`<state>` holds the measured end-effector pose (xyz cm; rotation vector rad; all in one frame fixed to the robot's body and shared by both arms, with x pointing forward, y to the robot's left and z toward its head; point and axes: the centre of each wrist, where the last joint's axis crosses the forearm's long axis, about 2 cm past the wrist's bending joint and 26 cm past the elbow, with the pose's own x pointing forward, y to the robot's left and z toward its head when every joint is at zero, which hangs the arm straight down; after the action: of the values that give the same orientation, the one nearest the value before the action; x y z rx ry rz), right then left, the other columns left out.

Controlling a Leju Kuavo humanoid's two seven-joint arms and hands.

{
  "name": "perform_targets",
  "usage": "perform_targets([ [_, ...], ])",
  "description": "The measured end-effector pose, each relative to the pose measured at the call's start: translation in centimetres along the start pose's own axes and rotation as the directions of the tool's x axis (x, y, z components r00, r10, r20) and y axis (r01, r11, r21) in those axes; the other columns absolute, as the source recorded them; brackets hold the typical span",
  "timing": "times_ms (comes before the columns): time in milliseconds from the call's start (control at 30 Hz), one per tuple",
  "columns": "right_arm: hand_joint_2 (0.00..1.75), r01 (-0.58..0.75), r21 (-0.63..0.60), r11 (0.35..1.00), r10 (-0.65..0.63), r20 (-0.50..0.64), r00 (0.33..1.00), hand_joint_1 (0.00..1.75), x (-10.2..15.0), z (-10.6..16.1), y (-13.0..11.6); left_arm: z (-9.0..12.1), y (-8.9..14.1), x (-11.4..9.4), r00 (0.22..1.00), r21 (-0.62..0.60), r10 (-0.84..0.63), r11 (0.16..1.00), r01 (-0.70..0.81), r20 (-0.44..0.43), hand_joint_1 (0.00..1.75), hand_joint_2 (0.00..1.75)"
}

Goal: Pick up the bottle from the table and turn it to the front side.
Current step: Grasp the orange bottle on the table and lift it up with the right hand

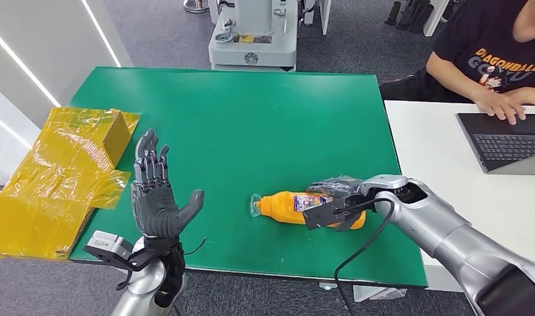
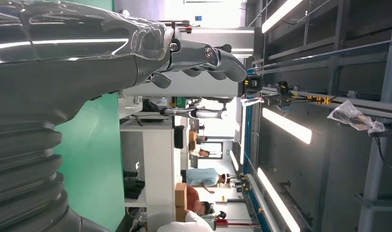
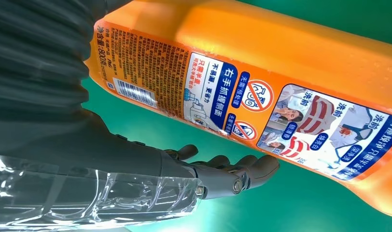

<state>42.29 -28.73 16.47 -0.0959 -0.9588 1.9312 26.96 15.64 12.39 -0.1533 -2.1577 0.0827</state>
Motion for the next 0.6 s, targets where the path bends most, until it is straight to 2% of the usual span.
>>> perform_targets([
  [600, 1.75, -0.002, 0.003, 1.0, 0.002, -0.001, 1.0, 0.0, 0.0, -0.02, 0.04, 0.0, 0.0, 0.0, 1.0, 0.0, 0.0, 1.0, 0.0, 0.0, 0.0, 1.75],
])
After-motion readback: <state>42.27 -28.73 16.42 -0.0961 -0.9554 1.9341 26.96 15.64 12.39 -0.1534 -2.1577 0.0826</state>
